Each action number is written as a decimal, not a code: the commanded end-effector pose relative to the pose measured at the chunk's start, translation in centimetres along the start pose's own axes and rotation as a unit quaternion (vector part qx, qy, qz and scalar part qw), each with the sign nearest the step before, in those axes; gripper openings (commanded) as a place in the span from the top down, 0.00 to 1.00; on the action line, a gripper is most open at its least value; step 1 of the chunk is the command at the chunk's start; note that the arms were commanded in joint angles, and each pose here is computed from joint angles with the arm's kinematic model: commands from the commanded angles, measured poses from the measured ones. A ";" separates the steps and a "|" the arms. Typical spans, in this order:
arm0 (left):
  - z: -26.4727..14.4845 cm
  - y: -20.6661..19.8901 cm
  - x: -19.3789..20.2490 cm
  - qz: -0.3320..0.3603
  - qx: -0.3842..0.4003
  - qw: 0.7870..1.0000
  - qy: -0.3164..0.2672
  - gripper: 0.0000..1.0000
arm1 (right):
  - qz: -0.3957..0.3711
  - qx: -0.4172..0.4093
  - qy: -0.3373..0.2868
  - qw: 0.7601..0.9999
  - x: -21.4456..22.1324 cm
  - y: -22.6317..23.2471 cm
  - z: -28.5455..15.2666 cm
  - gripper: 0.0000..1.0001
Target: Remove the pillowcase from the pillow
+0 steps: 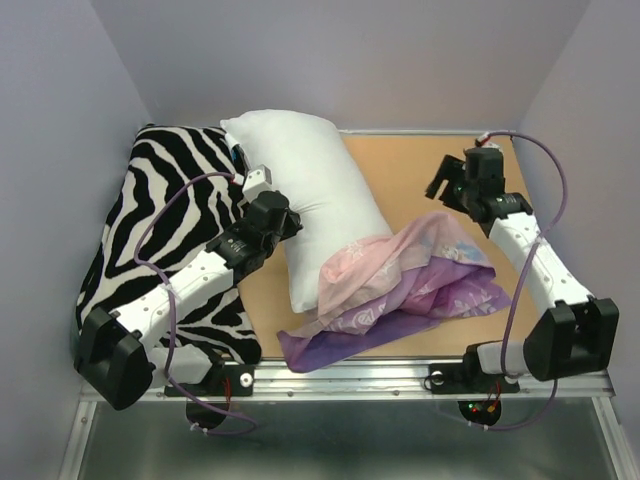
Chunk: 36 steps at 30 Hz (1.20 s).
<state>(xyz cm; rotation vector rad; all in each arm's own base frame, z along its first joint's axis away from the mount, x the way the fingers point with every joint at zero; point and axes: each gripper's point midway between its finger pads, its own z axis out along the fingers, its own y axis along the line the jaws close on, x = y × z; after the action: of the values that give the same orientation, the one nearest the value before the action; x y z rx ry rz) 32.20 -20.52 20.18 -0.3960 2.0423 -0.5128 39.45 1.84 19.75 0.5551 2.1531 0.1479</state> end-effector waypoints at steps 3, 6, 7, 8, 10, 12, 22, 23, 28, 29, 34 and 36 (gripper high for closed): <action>-0.4 -2.9 -1.9 -0.002 0.046 0.999 -0.023 1.00 | -0.038 -0.191 -0.007 0.981 1.0 8.4 -8.8 0.16; -0.5 -3.0 -2.2 -0.005 0.047 0.999 -0.027 1.00 | -0.054 -0.258 0.009 0.965 3.2 10.3 -12.6 0.13; -0.5 -3.0 -2.2 -0.006 0.048 0.998 -0.027 1.00 | -0.059 -0.273 0.019 0.960 4.3 10.9 -13.7 0.12; -0.7 -3.1 -2.4 -0.006 0.050 0.998 -0.029 1.00 | -0.061 -0.277 0.032 0.958 5.6 10.8 -14.1 0.11; -0.8 -3.5 -2.7 -0.009 0.057 0.998 -0.032 1.00 | -0.059 -0.288 0.059 0.954 8.5 10.3 -14.8 0.10; -0.9 -3.7 -2.7 -0.010 0.060 0.998 -0.030 1.00 | -0.057 -0.300 0.081 0.949 10.6 10.0 -15.3 0.09; -0.8 -4.4 -3.1 -0.010 0.068 0.997 -0.030 1.00 | -0.050 -0.289 0.174 0.940 19.8 7.8 -16.1 0.01; -0.9 -4.4 -3.1 -0.010 0.068 0.997 -0.031 1.00 | -0.049 -0.292 0.175 0.939 20.2 8.1 -15.8 0.01; -1.7 -4.9 -4.2 -0.007 0.074 0.996 -0.041 1.00 | -0.050 -0.247 0.166 0.953 21.2 6.7 -14.1 0.30; -1.8 -4.8 -4.5 -0.004 0.072 0.996 -0.044 1.00 | -0.049 -0.244 0.165 0.954 21.2 6.6 -14.0 0.45; -3.2 -6.0 -6.9 0.016 0.083 0.995 -0.061 1.00 | -0.042 -0.199 0.116 0.972 17.8 5.7 -14.3 0.99; -3.4 -5.5 -7.8 0.029 0.071 0.995 -0.066 1.00 | -0.035 -0.193 0.081 0.977 15.3 5.6 -15.5 1.00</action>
<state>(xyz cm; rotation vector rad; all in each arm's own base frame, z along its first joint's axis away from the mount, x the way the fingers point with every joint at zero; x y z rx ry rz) 32.09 -21.34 22.16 -0.2957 2.0664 -0.5224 19.63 17.23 14.29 0.1688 2.3719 0.6716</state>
